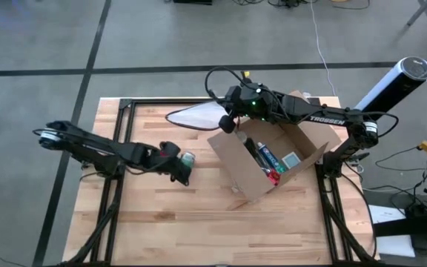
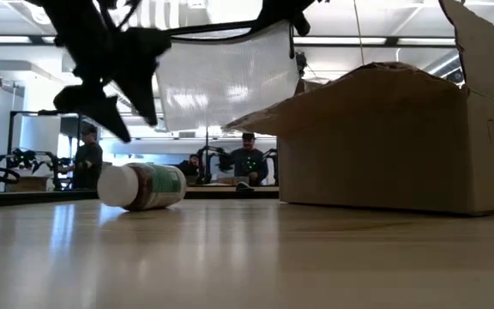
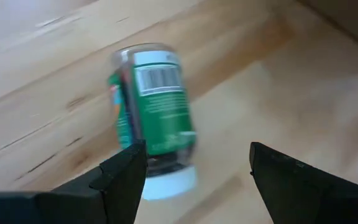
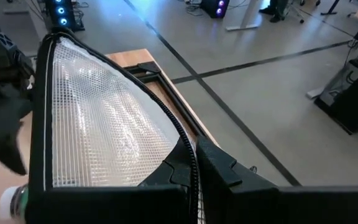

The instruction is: Unpack boxes

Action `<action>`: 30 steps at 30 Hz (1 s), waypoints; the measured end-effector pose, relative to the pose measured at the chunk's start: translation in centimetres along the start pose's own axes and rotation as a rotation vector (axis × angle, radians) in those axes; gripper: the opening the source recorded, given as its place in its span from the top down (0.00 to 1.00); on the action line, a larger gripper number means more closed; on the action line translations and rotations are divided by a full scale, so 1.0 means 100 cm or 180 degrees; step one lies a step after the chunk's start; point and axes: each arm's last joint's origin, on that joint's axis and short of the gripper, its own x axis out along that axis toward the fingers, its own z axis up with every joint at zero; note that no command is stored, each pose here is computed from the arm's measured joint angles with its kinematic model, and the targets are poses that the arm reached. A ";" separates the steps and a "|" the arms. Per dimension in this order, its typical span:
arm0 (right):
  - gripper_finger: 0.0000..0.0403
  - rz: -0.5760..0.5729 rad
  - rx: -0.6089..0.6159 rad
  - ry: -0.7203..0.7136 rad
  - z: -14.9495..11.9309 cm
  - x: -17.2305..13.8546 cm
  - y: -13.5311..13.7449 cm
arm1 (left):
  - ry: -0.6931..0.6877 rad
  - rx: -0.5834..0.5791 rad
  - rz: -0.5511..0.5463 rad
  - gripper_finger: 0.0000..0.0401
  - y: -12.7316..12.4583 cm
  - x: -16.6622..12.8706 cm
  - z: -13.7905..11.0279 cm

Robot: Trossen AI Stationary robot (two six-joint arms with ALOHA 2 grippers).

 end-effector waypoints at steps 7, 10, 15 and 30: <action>1.00 0.0049 -0.0006 0.0052 -0.002 0.000 0.000 | -0.0023 -0.0080 0.0064 0.28 0.003 0.022 0.012; 1.00 0.0100 0.0007 0.0066 -0.002 0.000 0.001 | 0.0100 -0.0046 0.0064 0.26 0.003 0.035 0.017; 1.00 0.0111 0.0003 0.0142 -0.004 0.000 0.001 | 0.0369 -0.0043 0.0352 0.21 0.011 0.059 0.018; 1.00 0.0136 -0.0032 0.0154 -0.005 0.000 0.001 | 0.0944 -0.0200 0.0068 0.34 0.002 0.098 0.008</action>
